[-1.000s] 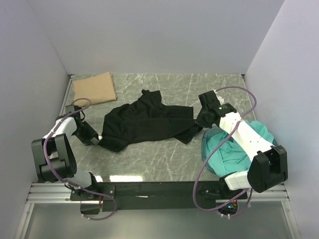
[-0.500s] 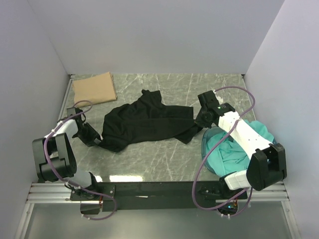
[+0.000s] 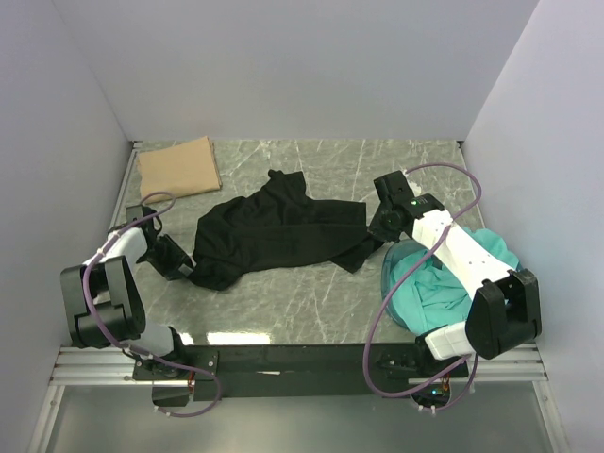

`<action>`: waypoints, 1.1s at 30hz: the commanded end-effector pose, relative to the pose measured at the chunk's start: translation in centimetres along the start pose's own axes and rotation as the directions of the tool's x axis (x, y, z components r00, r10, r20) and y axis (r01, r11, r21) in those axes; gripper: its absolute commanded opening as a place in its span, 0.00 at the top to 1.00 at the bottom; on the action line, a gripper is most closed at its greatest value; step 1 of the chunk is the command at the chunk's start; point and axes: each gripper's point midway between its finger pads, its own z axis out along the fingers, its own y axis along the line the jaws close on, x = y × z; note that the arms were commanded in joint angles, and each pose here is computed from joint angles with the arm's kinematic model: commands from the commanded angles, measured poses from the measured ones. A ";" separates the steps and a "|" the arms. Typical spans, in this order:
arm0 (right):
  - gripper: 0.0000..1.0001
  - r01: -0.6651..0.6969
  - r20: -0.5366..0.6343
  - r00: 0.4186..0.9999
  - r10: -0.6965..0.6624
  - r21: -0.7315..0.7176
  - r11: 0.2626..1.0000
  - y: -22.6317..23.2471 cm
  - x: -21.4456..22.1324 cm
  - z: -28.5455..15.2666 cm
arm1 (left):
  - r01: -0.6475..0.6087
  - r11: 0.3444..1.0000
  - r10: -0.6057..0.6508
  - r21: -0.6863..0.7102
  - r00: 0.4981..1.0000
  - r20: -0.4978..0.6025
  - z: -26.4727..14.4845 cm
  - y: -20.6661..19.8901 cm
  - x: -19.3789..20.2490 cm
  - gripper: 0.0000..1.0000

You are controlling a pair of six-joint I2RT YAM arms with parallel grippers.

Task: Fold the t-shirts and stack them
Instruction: Flatten the tshirt out

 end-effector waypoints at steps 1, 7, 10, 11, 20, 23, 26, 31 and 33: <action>1.00 -0.013 0.035 0.999 0.014 -0.025 1.000 1.0 -1.2 -0.7 | 0.000 0.999 0.000 0.038 1.000 -0.001 -1.2 -0.8 0.2 0.59; 1.00 -0.013 0.035 0.999 0.013 -0.023 1.000 0.9 -1.2 -0.8 | 0.005 0.999 -0.004 0.035 1.000 -0.008 -1.5 -0.8 0.4 0.59; 1.00 -0.014 0.043 0.999 0.015 -0.026 1.000 0.9 -1.3 -0.9 | 0.007 0.999 -0.010 0.042 0.998 0.055 -2.5 -1.0 -0.5 0.67; 1.00 -0.015 0.039 0.999 0.016 -0.027 1.000 0.9 -1.2 -0.9 | 0.000 0.998 -0.005 0.063 0.996 0.089 -3.0 -1.4 -0.9 0.68; 1.00 -0.011 0.034 0.999 0.012 -0.035 0.999 1.1 -1.1 -0.8 | -0.029 0.997 0.024 0.076 0.997 0.067 -2.4 -1.4 -0.5 0.65; 1.00 -0.010 0.038 0.999 0.011 -0.035 0.999 1.1 -1.2 -0.8 | -0.044 0.995 0.043 0.089 0.999 0.020 -1.9 -1.4 0.3 0.62; 1.00 -0.013 0.037 0.999 0.014 -0.036 0.999 1.2 -1.2 -0.8 | -0.066 0.992 0.064 0.105 0.998 0.017 -2.2 -1.6 0.3 0.60; 1.00 -0.019 0.035 0.999 0.020 -0.040 0.999 1.1 -1.0 -0.7 | -0.094 0.989 0.092 0.118 0.996 0.020 -2.6 -1.8 0.5 0.50; 1.00 -0.018 0.035 0.999 0.019 -0.042 0.999 1.2 -1.0 -0.7 | -0.104 0.985 0.101 0.139 0.995 0.026 -2.9 -2.2 0.5 0.48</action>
